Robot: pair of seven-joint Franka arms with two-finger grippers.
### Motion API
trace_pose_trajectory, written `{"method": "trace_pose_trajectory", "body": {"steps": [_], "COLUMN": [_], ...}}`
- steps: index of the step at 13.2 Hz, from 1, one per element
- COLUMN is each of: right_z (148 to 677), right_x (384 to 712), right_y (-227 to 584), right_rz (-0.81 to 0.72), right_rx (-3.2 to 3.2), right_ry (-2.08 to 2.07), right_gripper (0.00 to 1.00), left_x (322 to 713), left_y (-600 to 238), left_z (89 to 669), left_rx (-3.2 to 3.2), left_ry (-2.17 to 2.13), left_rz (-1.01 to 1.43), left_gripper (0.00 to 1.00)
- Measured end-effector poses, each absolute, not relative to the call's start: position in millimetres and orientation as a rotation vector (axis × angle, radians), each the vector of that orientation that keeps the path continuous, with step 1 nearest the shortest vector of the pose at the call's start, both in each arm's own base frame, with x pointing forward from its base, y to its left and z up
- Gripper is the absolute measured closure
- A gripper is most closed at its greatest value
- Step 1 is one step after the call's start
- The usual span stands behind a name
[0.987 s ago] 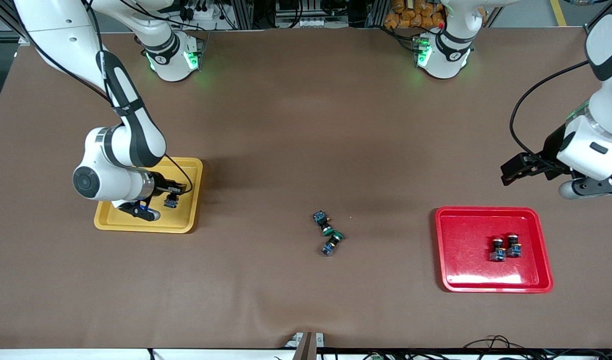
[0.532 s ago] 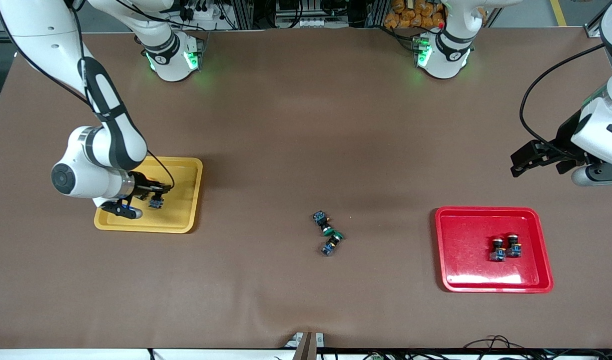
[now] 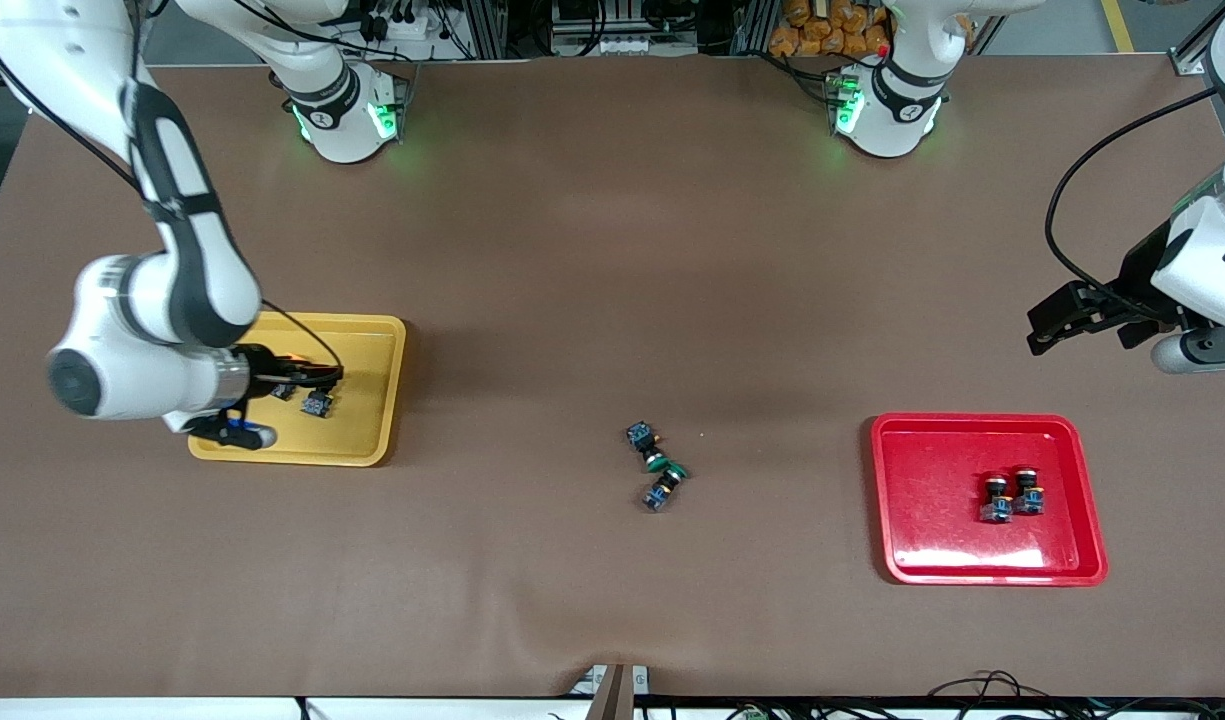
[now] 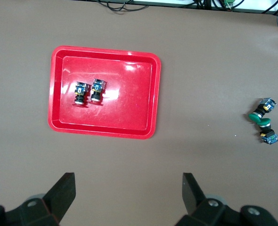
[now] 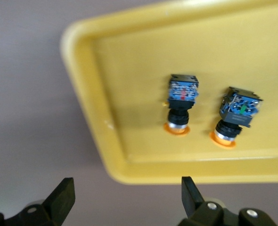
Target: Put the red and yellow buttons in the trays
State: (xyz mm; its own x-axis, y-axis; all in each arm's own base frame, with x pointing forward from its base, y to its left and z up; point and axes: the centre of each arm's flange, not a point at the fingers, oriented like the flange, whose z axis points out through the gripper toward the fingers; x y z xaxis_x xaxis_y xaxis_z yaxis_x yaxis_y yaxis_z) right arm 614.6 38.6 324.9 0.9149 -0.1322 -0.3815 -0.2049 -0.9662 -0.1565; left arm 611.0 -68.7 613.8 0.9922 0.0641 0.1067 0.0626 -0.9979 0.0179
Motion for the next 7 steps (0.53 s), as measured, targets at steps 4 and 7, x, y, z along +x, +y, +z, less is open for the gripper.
{"method": "trace_pose_trajectory", "body": {"steps": [4, 7], "right_z": [456, 534], "right_x": [639, 637], "right_y": [45, 65], "right_rz": [0.496, 0.429], "right_rx": [-3.002, -3.012], "right_ry": [0.066, -0.024], "right_gripper": [0.00, 0.00], "left_x": [611, 612], "left_y": [-62, -33], "left_z": [613, 617], "left_rx": [3.122, 3.127], "left_ry": [0.119, 0.186], "left_rz": [0.167, 0.177], "left_gripper": [0.00, 0.00]}}
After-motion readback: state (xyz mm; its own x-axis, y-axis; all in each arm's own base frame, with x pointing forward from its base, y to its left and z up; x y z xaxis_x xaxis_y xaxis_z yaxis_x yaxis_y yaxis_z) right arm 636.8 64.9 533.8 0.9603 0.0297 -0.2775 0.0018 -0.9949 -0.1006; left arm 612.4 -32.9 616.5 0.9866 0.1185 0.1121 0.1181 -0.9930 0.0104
